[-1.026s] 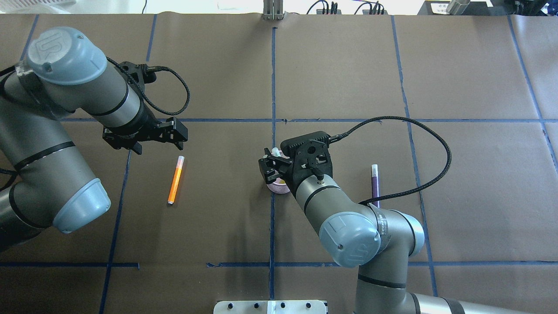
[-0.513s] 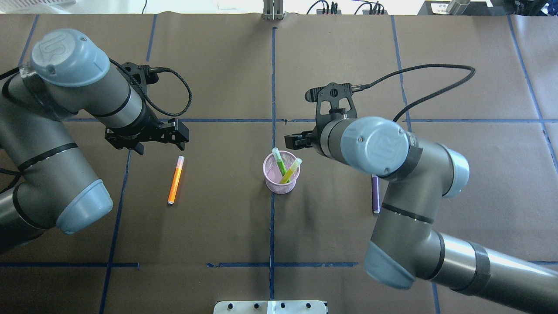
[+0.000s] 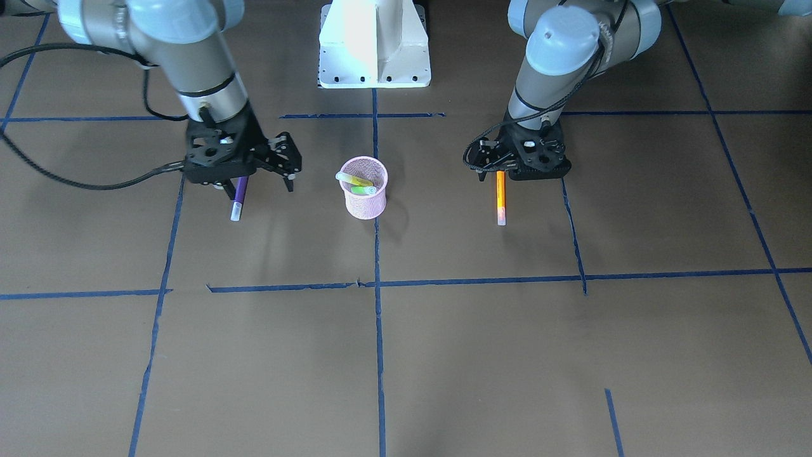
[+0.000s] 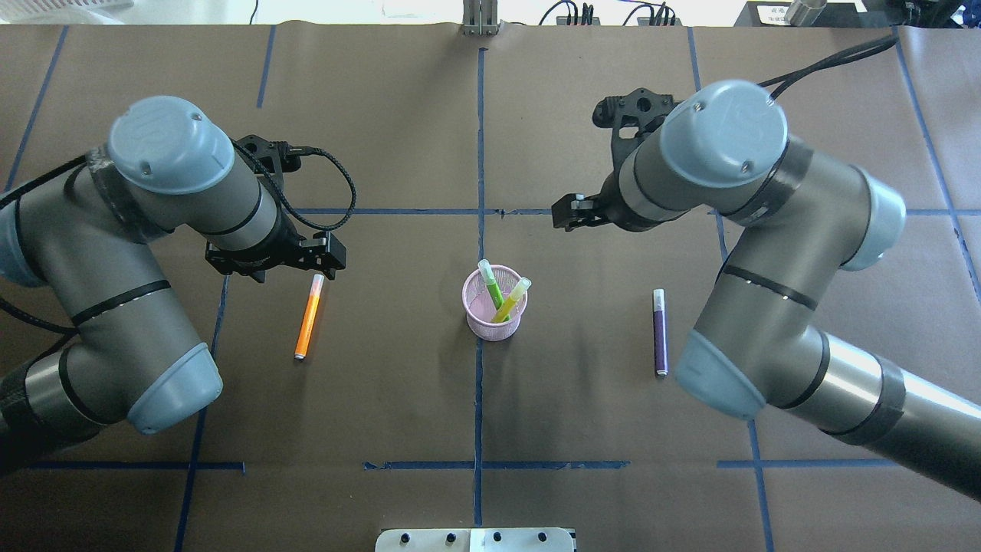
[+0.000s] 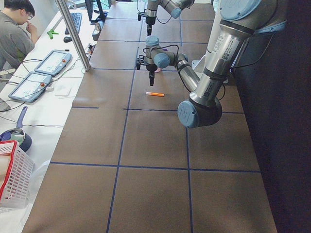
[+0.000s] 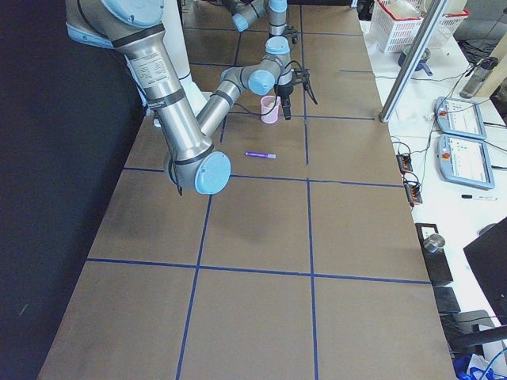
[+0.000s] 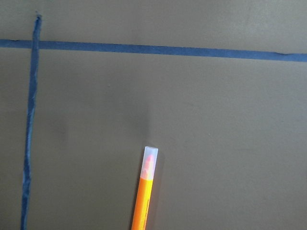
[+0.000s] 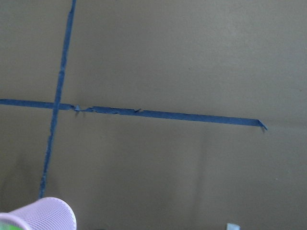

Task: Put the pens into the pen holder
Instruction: 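Raise the right gripper from the cup while the left gripper descends to the orange highlighter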

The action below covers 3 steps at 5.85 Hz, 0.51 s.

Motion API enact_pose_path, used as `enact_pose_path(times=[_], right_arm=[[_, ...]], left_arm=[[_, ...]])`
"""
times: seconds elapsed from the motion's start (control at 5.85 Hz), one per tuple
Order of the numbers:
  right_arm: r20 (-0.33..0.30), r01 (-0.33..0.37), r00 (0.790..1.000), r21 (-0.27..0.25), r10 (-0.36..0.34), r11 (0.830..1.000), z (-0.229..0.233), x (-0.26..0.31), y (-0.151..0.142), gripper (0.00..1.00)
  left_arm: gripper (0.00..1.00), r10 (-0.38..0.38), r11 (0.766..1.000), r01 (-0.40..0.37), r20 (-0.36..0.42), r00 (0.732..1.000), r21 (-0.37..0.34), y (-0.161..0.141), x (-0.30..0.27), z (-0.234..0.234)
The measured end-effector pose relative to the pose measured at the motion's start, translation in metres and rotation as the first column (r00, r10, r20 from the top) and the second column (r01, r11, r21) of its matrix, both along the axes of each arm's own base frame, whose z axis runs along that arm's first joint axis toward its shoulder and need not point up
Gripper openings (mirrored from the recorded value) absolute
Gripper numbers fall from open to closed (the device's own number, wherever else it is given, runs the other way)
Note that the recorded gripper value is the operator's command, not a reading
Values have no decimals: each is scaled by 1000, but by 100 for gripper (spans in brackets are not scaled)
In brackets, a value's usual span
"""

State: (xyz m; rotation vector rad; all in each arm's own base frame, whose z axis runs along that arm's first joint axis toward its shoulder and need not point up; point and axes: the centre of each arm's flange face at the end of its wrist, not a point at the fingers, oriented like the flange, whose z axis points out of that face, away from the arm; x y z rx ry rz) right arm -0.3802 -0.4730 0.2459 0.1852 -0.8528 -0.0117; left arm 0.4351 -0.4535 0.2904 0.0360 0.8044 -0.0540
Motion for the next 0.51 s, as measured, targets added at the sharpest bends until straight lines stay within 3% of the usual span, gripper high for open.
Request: enact_pose_path(times=[0.17, 0.51], right_arm=[[-9, 23, 1000, -8, -23, 1000, 16, 14, 1, 100], [-16, 35, 999, -7, -35, 999, 24, 21, 5, 100]], left_arm=[[87, 8, 1000, -7, -7, 1000, 16, -9, 13, 18], [86, 92, 991, -92, 7, 996, 96, -17, 26, 43]])
